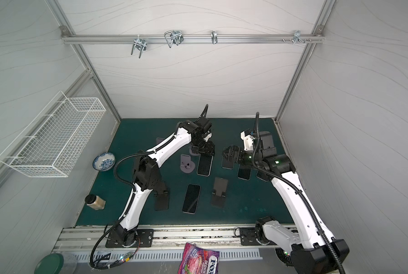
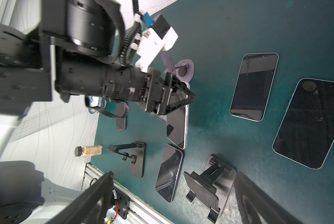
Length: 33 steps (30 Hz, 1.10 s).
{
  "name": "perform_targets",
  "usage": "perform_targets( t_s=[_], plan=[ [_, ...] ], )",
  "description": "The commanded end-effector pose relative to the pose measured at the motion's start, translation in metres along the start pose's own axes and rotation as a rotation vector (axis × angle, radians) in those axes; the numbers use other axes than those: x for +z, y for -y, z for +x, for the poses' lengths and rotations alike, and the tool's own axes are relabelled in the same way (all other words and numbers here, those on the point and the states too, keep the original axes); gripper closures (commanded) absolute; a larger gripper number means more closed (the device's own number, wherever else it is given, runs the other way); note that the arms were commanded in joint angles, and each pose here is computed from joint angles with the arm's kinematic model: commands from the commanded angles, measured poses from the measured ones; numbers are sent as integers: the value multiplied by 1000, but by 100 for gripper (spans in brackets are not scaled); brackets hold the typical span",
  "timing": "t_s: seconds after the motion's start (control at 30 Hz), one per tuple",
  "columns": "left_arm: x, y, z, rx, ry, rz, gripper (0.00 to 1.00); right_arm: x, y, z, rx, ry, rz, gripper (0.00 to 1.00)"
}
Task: Remove the phone from the phone stand
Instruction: Place the phone at the center of the table.
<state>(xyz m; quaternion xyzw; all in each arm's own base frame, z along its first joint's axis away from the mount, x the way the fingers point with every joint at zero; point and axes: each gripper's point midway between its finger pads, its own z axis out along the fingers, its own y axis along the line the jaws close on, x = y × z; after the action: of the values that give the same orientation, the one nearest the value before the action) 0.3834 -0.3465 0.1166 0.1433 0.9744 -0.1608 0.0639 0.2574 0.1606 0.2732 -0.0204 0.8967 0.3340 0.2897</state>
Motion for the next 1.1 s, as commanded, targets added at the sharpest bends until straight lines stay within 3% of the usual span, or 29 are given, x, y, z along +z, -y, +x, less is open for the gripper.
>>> perform_targets(
  t_s=[0.0, 0.5, 1.07],
  plan=[
    [2, 3, -7, -8, 14, -9, 51, -1, 0, 1, -18, -3, -11, 3],
    [43, -8, -7, -40, -29, -49, 51, 2, 10, 1, -6, -12, -15, 2],
    [63, -8, -12, -47, -33, -66, 50, 0, 14, -4, -1, -10, -26, 2]
  ],
)
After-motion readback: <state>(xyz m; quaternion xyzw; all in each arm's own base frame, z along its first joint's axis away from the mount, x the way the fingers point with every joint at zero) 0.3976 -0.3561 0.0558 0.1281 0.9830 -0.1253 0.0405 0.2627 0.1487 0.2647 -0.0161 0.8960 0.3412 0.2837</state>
